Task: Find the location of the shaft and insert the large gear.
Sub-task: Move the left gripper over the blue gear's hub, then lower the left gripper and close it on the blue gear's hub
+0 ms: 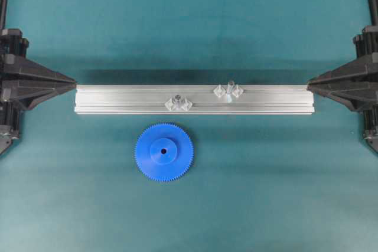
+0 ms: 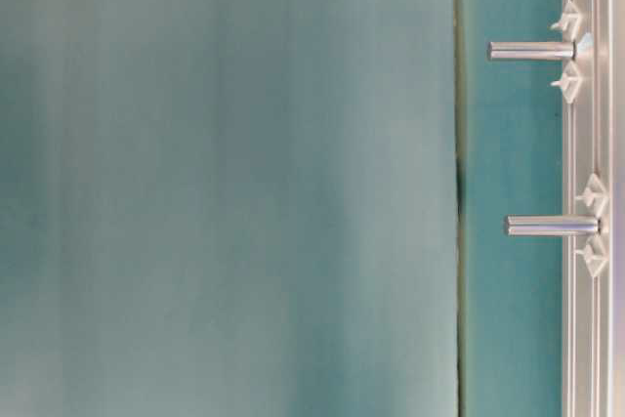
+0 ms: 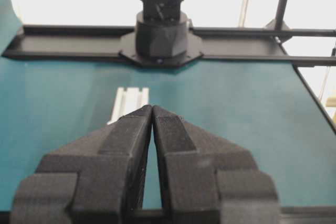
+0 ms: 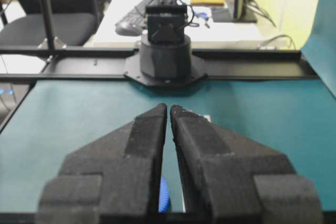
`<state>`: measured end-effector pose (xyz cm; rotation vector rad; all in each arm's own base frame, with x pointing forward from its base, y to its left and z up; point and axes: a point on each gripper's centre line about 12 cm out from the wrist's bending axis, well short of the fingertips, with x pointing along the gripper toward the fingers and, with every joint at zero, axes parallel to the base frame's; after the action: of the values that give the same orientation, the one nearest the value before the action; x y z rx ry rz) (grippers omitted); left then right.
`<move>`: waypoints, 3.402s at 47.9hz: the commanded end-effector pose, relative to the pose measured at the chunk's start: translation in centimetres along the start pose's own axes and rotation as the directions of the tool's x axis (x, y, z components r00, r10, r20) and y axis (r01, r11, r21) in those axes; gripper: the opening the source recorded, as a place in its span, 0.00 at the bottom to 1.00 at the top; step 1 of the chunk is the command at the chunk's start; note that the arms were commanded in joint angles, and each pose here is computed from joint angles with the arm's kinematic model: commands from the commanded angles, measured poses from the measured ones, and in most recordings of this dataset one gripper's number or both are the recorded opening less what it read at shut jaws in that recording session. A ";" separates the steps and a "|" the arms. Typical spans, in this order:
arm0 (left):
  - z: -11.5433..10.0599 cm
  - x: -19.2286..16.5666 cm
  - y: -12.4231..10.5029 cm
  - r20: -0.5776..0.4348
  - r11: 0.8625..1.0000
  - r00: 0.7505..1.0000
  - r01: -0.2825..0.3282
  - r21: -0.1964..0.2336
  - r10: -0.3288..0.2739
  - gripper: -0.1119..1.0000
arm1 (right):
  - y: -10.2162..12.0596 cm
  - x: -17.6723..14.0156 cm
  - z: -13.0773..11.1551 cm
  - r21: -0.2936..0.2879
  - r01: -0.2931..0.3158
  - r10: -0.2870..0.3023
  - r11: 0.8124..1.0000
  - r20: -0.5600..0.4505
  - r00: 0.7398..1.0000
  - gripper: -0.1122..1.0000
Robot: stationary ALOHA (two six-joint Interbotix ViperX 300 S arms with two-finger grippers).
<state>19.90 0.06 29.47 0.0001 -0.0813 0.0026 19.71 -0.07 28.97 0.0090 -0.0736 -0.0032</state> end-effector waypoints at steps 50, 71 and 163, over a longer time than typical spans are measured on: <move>-4.9 8.5 -2.9 -0.537 0.995 0.839 0.050 -0.082 -0.086 0.09 | -0.1 -1.1 -5.4 0.108 0.055 -0.006 0.993 -0.409 0.912 0.10; -6.4 12.2 -3.8 -0.650 0.996 0.754 0.059 -0.073 -0.092 0.09 | -0.2 -1.2 -5.7 0.105 0.059 -0.008 0.993 -0.430 0.903 0.10; -14.2 20.7 -5.9 -0.946 0.987 0.320 0.161 0.004 -0.048 0.09 | -0.2 -2.7 -6.8 0.102 0.063 -0.008 0.993 -0.466 0.885 0.10</move>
<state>41.26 -5.51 15.62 0.1014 1.1871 -0.1230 17.43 -0.15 21.67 0.1181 0.4194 -0.0310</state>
